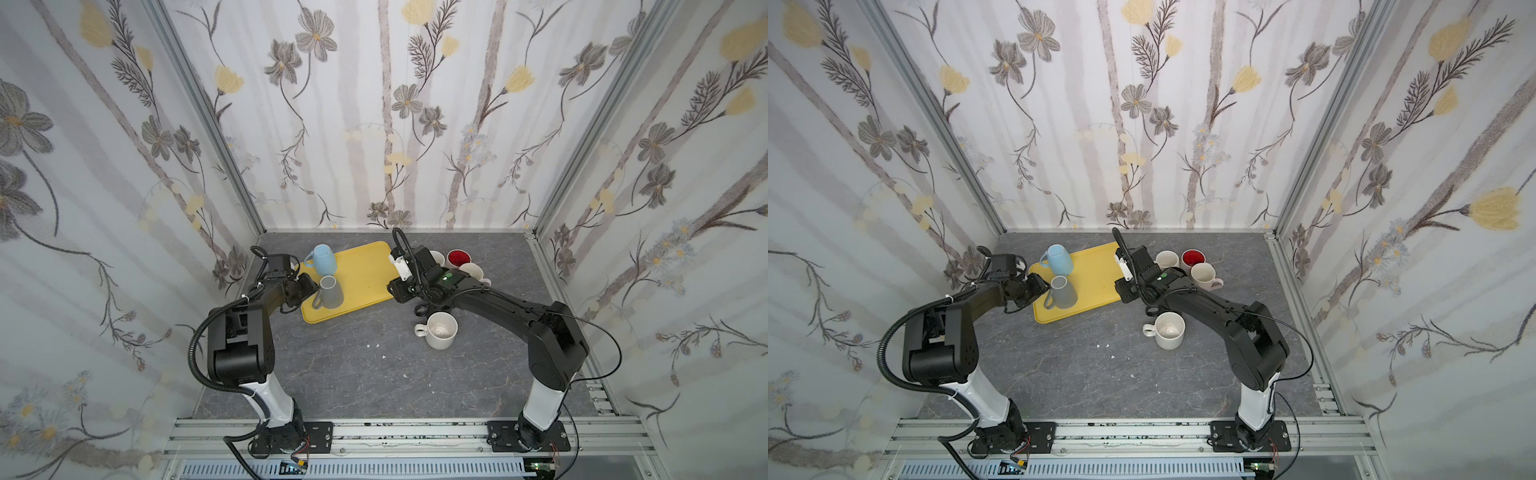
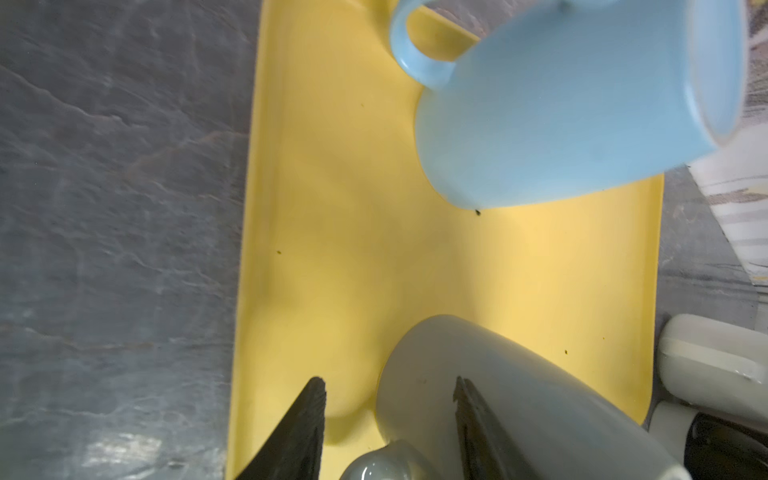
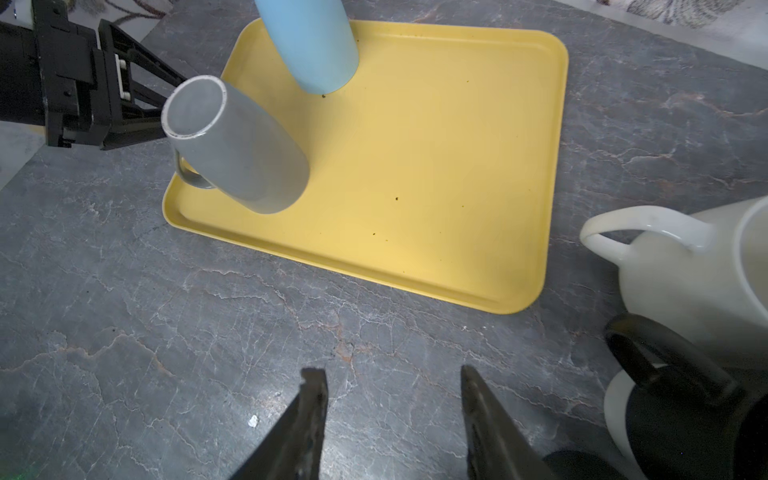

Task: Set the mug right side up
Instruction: 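Grasp the upside-down grey mug on the yellow tray with left gripper, then lift the grey mug with left gripper while right gripper approaches it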

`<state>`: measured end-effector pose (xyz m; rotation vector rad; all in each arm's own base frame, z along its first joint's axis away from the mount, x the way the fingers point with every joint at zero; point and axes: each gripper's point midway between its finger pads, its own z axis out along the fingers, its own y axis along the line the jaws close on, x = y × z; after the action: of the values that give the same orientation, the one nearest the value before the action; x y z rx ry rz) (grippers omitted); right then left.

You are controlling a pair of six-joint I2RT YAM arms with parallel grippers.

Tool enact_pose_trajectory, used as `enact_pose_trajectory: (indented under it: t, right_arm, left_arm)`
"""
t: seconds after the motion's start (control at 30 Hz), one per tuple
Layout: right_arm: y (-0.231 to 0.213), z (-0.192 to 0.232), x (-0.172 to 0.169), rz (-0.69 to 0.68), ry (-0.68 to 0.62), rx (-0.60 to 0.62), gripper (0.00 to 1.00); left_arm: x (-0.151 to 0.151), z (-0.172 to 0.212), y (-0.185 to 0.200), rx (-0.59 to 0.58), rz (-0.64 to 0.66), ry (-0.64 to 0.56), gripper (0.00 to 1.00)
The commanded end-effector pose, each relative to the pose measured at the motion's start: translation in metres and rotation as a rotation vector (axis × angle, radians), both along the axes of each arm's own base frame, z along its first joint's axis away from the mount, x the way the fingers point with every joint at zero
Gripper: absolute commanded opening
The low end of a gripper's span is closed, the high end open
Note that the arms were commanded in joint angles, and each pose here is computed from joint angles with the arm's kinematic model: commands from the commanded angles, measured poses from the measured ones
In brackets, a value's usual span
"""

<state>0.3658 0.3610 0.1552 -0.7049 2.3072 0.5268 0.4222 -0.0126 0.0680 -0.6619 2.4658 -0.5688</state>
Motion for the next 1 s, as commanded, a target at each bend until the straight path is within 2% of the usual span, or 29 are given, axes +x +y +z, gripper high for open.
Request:
enact_pose_trajectory:
  t: [0.0, 0.13, 0.23, 0.37, 0.47, 0.7, 0.83, 0.97]
  right_arm:
    - [0.021, 0.002, -0.004, 0.036, 0.004, 0.040, 0.51]
    - [0.042, -0.014, -0.013, 0.081, 0.038, 0.049, 0.51]
    - [0.059, -0.026, -0.024, 0.116, 0.081, 0.066, 0.51]
    - [0.065, -0.035, -0.028, 0.128, 0.100, 0.065, 0.51]
    - [0.063, -0.037, -0.026, 0.118, 0.097, 0.053, 0.51]
    - [0.059, -0.039, -0.024, 0.101, 0.089, 0.043, 0.51]
    - [0.059, -0.041, -0.024, 0.100, 0.091, 0.042, 0.51]
    - [0.057, -0.043, -0.023, 0.095, 0.092, 0.037, 0.51]
  left_arm:
    - [0.002, 0.014, -0.017, -0.045, 0.011, -0.067, 0.50]
    - [-0.007, 0.018, -0.039, -0.038, -0.029, -0.083, 0.51]
    - [-0.014, 0.025, -0.048, 0.012, -0.071, -0.087, 0.52]
    - [-0.022, 0.040, -0.046, 0.174, -0.136, -0.112, 0.55]
    - [-0.029, 0.050, -0.051, 0.272, -0.237, -0.164, 0.57]
    - [-0.051, 0.052, -0.078, 0.325, -0.511, -0.246, 0.55]
    - [-0.048, 0.050, -0.084, 0.363, -0.576, -0.229, 0.54]
    - [-0.041, 0.036, -0.094, 0.411, -0.657, -0.157, 0.53]
